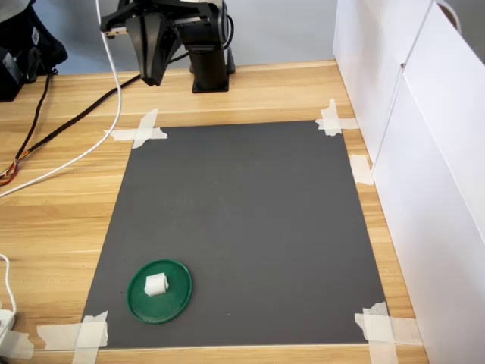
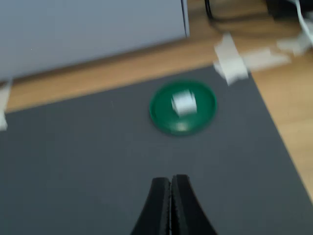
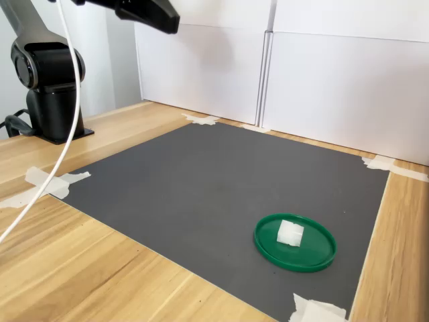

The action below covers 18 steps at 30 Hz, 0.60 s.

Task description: Grasp a white terminal and put it in the green lid.

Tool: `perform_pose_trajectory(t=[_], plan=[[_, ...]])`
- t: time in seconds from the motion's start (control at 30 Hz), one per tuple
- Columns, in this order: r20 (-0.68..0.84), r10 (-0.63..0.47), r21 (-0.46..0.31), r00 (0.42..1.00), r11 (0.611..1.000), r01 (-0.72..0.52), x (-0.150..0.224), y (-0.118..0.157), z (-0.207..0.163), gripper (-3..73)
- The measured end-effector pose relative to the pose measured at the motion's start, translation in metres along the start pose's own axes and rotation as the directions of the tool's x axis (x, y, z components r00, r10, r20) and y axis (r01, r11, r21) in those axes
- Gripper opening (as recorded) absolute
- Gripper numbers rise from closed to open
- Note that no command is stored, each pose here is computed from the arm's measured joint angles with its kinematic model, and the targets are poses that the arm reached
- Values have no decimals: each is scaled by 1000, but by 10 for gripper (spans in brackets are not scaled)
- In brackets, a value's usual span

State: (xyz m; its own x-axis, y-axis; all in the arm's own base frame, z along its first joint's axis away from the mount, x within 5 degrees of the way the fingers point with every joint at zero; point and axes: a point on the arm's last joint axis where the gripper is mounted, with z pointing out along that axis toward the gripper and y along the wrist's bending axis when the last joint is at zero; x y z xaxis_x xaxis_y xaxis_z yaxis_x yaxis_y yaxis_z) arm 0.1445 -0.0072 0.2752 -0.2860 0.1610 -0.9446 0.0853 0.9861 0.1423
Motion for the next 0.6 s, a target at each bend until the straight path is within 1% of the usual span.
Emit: perform_pose_trajectory(t=[0.17, 0.3, 0.47, 0.6], plan=[[44, -11, 22, 999, 1000, 11, 53, -10, -16, -21], [43, -54, 30, 998, 998, 53, 80, -14, -23, -21], [8, -63, 10, 998, 998, 63, 92, -14, -31, -21], [33, -66, -6, 997, 998, 67, 92, -12, -39, -21]])
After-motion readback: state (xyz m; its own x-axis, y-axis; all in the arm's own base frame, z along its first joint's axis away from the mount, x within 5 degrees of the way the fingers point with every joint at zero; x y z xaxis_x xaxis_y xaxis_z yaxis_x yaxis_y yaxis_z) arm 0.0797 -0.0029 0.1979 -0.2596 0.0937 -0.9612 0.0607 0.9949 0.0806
